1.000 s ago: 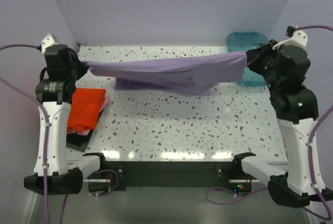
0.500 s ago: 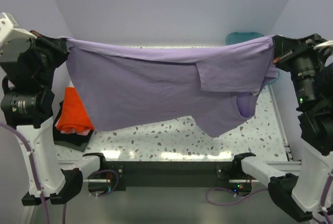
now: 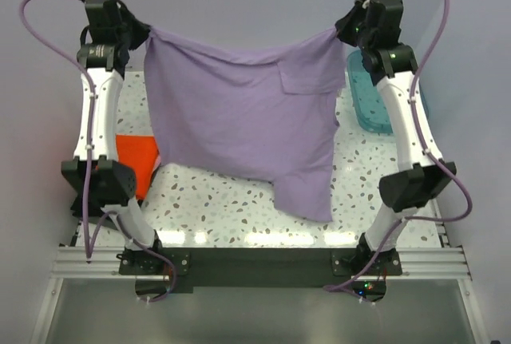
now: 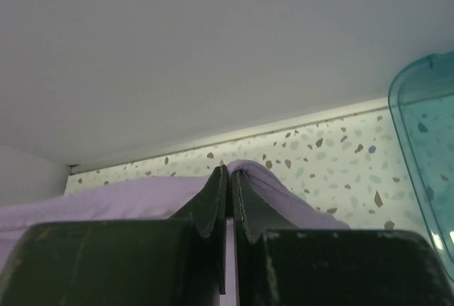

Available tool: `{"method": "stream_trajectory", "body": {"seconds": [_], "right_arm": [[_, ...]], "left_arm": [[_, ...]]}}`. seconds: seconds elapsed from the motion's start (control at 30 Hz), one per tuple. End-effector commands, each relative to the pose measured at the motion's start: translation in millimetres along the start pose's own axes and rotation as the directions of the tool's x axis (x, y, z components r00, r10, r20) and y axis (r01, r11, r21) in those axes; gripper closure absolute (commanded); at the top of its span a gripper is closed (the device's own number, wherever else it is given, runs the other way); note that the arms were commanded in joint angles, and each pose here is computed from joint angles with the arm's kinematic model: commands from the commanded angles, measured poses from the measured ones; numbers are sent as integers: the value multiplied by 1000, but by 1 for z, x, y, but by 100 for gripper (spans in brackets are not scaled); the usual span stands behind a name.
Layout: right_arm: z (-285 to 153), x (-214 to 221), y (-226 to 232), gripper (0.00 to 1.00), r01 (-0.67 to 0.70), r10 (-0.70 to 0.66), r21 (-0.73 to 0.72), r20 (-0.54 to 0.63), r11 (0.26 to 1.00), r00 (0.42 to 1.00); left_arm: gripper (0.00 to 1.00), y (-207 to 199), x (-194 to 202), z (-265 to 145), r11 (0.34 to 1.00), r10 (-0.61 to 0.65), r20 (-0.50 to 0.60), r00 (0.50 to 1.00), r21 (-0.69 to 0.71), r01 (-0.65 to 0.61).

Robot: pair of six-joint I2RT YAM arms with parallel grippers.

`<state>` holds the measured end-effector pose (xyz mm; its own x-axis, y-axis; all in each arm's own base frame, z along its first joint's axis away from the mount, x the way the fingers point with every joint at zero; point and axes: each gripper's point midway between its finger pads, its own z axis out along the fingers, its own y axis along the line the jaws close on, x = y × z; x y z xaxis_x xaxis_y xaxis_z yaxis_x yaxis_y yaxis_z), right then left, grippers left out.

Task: Fold and stack the t-shirts
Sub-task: Flatten the tshirt out

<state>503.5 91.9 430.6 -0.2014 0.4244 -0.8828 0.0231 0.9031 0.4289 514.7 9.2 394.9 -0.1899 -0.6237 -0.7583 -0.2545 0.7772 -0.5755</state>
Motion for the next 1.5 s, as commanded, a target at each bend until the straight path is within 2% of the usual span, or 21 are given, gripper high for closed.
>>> {"method": "stream_trajectory", "body": {"seconds": [0.0, 0.03, 0.17, 0.3, 0.37, 0.4, 0.47, 0.53, 0.57, 0.6, 0.7, 0.73, 0.8, 0.97, 1.03, 1.07, 1.2, 1.27, 1.3, 1.43, 1.47], "right_arm": [[-34, -112, 46, 100, 11, 33, -142, 304, 990, 952], [-45, -131, 53, 100, 10, 48, -164, 348, 986, 936], [-35, -133, 43, 100, -3, 53, -145, 340, 989, 939], [-35, -109, 20, 100, -32, 62, -103, 300, 994, 952], [-35, -84, -2, 100, -51, 64, -60, 237, 997, 969], [-26, -53, -19, 100, -61, 63, -19, 165, 998, 984], [-35, -33, -31, 100, -62, 63, -11, 113, 998, 992], [-36, 15, -57, 100, -61, 62, 48, -8, 997, 998], [-37, 33, -65, 100, -59, 63, 68, -52, 996, 997], [-37, 75, -85, 100, -53, 70, 114, -147, 992, 987], [-53, 123, -112, 100, -43, 84, 175, -236, 984, 968], [-58, 159, -130, 100, -30, 97, 217, -305, 976, 947], [-67, 196, -153, 100, 0, 108, 276, -374, 961, 921], [-65, 239, -180, 100, 54, 115, 335, -465, 941, 878], [-63, 251, -191, 94, 91, 118, 369, -507, 925, 854], [-62, 254, -195, 83, 101, 119, 380, -514, 919, 849], [-64, 265, -199, 61, 111, 141, 395, -556, 912, 819], [-70, 261, -198, 52, 107, 141, 398, -545, 911, 827], [-77, 265, -201, 44, 111, 148, 409, -550, 906, 822], [-109, 275, -206, 42, 106, 158, 423, -543, 900, 825], [-118, 265, -205, 42, 88, 155, 429, -499, 899, 852]], "left_arm": [[100, -88, -100, -40, 959, -53, 252, 966, 283, -21], [100, -93, -107, -42, 954, -53, 270, 961, 298, -31], [100, -97, -116, -54, 945, -53, 317, 947, 323, -55], [100, -60, -82, -34, 974, -18, 246, 969, 222, -38], [100, -37, -55, -26, 987, -5, 185, 983, 161, -25], [100, -29, -45, -25, 989, -4, 167, 986, 145, -21], [100, -2, -11, -20, 996, -1, 100, 995, 91, -8], [100, 14, 12, -24, 998, -3, 54, 999, 61, 0], [100, 39, 45, -16, 1000, -1, -15, 1000, 8, 1], [100, 51, 61, -15, 1000, -3, -47, 999, -17, 2], [100, 103, 117, -18, 991, -16, -139, 990, -137, -3], [100, 111, 129, -22, 988, -26, -157, 987, -154, 2], [100, 147, 170, -25, 973, -37, -228, 973, -231, -17], [100, 192, 238, -29, 946, -85, -373, 924, -322, -43], [100, 199, 250, -31, 939, -94, -397, 913, -340, -52], [100, 205, 258, -33, 933, -97, -411, 907, -355, -60], [100, 215, 270, -39, 919, -107, -441, 891, -385, -80], [100, 217, 273, -45, 916, -112, -452, 885, -392, -84], [100, 218, 275, -47, 914, -112, -455, 883, -395, -88], [100, 221, 275, -59, 907, -121, -440, 890, -413, -80], [100, 226, 282, -63, 903, -128, -448, 885, -422, -83]]}}
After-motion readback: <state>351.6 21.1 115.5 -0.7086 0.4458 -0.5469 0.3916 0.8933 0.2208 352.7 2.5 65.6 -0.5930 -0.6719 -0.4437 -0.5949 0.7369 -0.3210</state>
